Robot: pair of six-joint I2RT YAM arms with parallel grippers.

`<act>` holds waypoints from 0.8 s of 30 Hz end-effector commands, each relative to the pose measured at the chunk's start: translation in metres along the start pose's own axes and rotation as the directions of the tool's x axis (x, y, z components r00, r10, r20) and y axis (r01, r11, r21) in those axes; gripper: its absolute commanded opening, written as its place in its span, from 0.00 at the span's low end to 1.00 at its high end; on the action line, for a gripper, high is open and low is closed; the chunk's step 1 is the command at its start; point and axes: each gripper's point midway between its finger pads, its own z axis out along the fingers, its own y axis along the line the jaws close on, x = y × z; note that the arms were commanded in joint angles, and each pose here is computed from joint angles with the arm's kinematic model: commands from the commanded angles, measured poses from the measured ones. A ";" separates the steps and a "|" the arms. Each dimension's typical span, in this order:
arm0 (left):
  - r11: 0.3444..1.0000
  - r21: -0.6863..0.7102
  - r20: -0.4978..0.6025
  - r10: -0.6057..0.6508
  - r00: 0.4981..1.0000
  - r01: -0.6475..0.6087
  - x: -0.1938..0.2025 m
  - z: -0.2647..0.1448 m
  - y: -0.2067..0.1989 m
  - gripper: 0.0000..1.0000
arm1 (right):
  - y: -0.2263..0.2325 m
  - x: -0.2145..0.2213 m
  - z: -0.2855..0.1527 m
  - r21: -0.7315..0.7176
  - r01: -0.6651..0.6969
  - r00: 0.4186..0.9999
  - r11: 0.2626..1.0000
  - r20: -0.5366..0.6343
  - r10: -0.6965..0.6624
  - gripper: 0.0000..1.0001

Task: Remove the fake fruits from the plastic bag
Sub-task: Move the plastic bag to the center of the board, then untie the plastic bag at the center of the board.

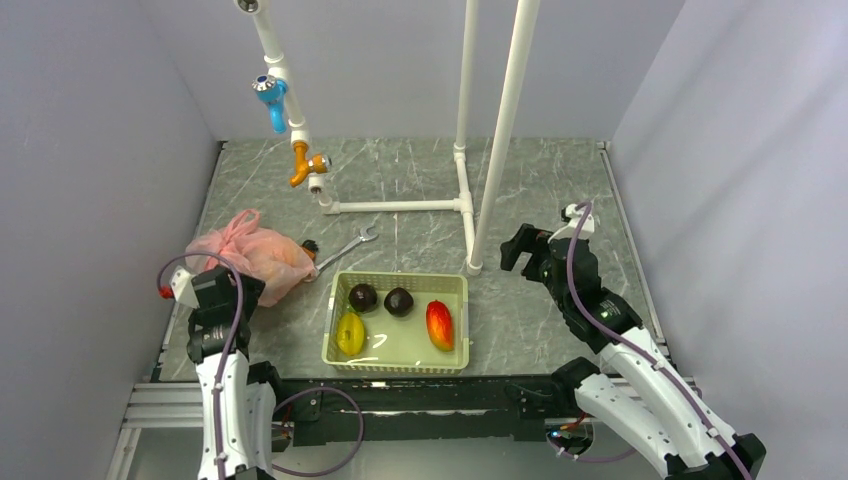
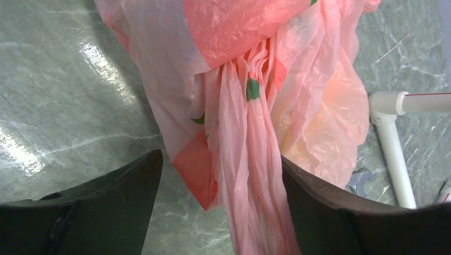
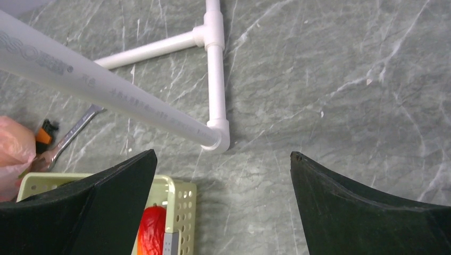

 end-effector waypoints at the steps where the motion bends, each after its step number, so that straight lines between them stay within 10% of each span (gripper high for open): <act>1: 0.994 0.064 0.079 0.087 0.993 -0.092 -0.025 -0.020 -0.018 0.82 | 0.011 0.008 -0.007 -0.050 -0.018 0.997 0.999 -0.070 0.014 1.00; 16: 0.842 0.240 0.391 0.372 0.842 -0.483 -0.093 -0.075 -0.086 0.86 | 0.059 0.054 -0.032 -0.351 -0.056 0.952 0.935 -0.301 -0.055 1.00; 24: 0.809 0.091 0.303 0.533 0.790 -0.581 -0.126 -0.038 -0.104 0.86 | 0.101 0.058 -0.070 -0.575 -0.073 0.953 0.815 -0.281 -0.113 1.00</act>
